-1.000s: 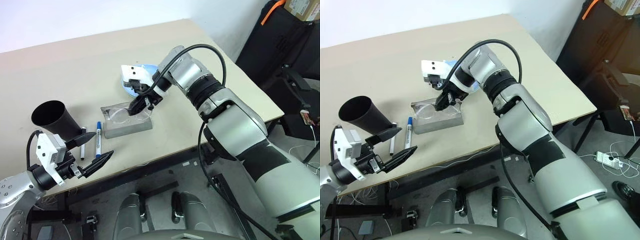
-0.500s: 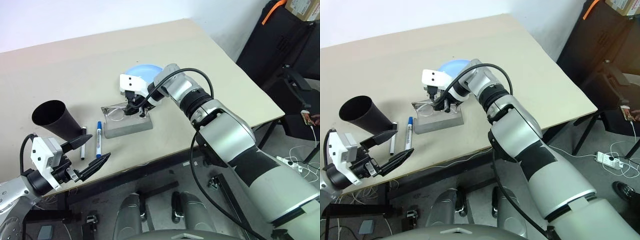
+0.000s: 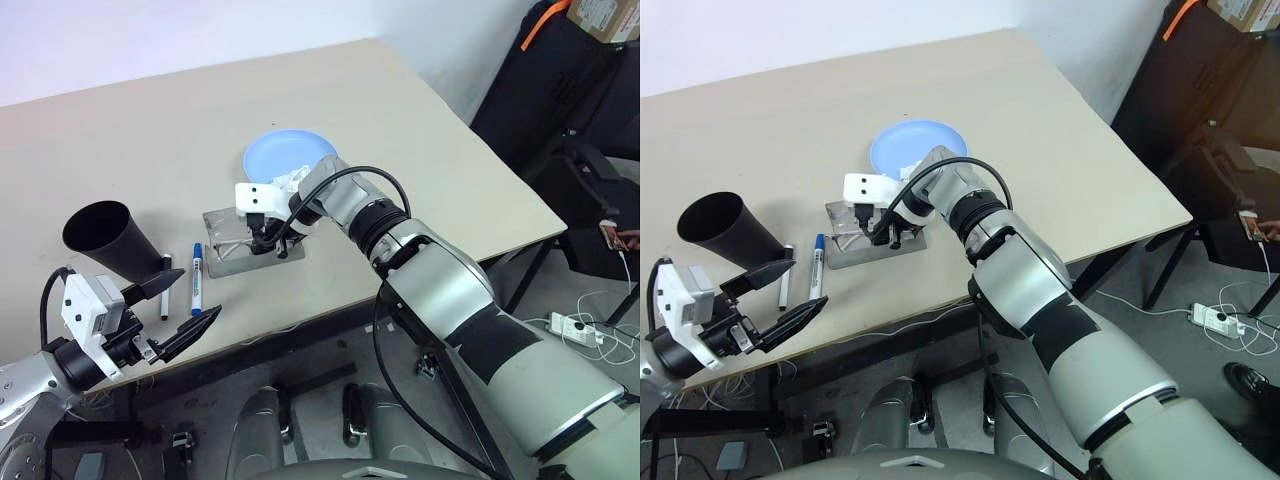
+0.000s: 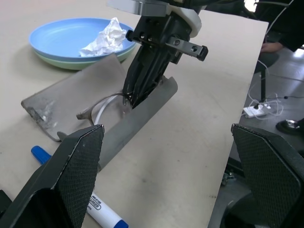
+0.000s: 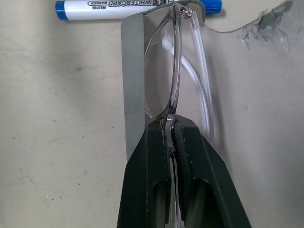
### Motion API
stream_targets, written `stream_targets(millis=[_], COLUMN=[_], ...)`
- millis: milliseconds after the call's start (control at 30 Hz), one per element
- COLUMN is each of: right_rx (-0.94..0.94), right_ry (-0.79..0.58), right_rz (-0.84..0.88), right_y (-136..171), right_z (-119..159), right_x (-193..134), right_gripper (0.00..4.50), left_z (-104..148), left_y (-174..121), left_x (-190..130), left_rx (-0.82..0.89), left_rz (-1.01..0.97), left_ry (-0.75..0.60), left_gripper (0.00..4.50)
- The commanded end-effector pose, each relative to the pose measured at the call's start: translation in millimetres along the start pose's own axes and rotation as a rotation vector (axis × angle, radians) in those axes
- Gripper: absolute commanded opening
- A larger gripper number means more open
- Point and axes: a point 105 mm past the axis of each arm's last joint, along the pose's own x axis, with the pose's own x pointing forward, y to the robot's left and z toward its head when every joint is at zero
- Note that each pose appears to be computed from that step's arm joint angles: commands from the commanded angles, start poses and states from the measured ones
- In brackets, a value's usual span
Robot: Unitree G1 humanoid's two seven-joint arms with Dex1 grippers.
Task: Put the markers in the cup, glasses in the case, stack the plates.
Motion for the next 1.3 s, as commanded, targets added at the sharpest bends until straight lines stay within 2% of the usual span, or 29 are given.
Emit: stream_targets(millis=[33,433,533,867,900,1267,1300], right_rx=[-0.003,-0.002,-0.002,0.001,0.003,0.064,0.088], right_ry=[-0.004,-0.012,-0.018,-0.077,-0.083,-0.177,-0.210], right_rz=[0.031,0.024,0.038,0.019,0.013,-0.061,-0.055], right_y=[4,2,2,-2,-3,-18,-19], right_z=[6,10,11,23,25,37,38], right_x=[3,-2,-4,-13,-15,-40,-46], right_gripper=[0.04,0.04,0.85,4.33,4.48,4.48,4.31], left_z=[11,14,15,13,13,9,9], left_y=[-5,-8,-8,-8,-8,-4,-3], left_x=[1,6,7,10,10,9,8], left_rx=[0.034,0.034,0.034,0.028,0.028,0.023,0.023], left_rz=[-0.009,-0.013,-0.015,-0.028,-0.028,-0.033,-0.032], left_ry=[-0.029,-0.032,-0.033,-0.034,-0.033,-0.034,-0.037], left_gripper=[4.50,4.50,4.50,4.50,4.50,4.50,4.50])
